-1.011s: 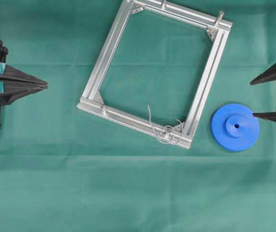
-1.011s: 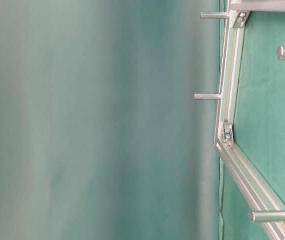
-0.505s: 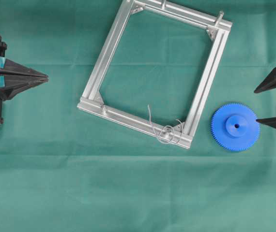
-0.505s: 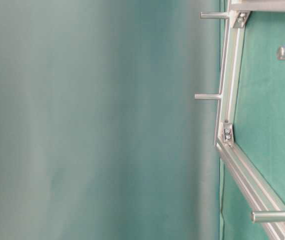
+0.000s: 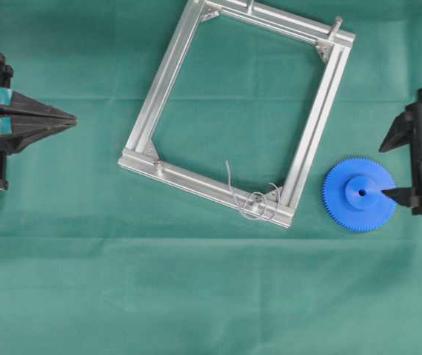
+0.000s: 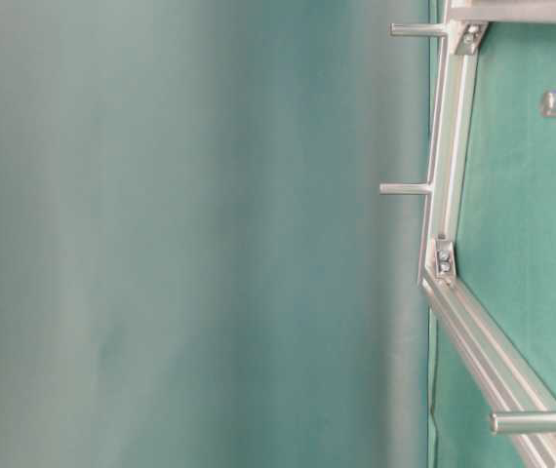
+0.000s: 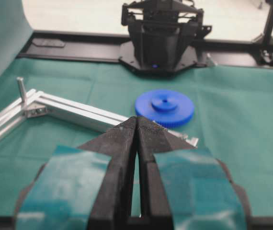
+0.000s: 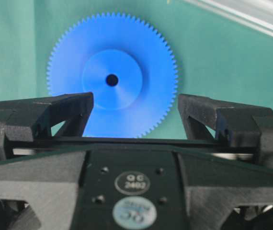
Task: Find the location of the shaft and insert the gear.
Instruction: 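Close the right gripper on the blue gear's hub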
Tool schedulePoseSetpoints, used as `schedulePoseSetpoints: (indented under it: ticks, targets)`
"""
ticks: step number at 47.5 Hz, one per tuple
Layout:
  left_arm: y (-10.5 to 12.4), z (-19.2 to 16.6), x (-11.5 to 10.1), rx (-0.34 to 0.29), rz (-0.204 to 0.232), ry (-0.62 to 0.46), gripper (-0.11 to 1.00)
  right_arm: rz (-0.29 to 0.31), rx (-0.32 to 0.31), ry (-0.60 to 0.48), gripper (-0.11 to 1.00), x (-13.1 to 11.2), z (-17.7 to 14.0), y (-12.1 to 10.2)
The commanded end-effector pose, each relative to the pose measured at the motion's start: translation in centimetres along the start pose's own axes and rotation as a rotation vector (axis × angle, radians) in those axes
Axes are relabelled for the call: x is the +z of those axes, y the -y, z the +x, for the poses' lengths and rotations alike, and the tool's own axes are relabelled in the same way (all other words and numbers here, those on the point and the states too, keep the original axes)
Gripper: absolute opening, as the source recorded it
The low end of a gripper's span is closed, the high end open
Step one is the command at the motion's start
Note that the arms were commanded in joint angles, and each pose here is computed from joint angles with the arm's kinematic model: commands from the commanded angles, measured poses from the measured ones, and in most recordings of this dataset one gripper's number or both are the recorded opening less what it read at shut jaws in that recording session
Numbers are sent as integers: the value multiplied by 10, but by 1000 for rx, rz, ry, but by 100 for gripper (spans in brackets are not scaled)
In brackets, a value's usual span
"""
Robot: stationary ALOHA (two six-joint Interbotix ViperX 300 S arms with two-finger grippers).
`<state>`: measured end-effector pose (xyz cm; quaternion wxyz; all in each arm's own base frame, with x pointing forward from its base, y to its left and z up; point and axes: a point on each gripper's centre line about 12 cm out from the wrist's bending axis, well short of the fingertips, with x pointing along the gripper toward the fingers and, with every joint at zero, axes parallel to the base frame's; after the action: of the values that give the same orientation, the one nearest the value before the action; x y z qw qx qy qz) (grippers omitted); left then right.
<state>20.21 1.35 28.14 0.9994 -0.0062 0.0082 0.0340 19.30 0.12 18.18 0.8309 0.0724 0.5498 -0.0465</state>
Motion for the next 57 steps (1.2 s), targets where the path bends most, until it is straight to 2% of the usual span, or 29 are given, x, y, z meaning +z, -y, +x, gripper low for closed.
schedulePoseSetpoints:
  ticks: [1,8,20,37,57]
  targets:
    - [-1,5,7,5,-2,11,1,-10,5,-10,93,4,7,-4]
    - [-1,9,3,5,-2,-8,1,-18,10,-21,93,5,21,-7]
    - [-1,10,1,5,-2,-15,1,7,21,-51,93,-4,41,-8]
    - [-1,10,1,5,-3,-15,1,16,52,-39,93,-4,55,-16]
    - [-1,10,1,7,-6,-17,1,18,43,-69,93,-7,70,-16]
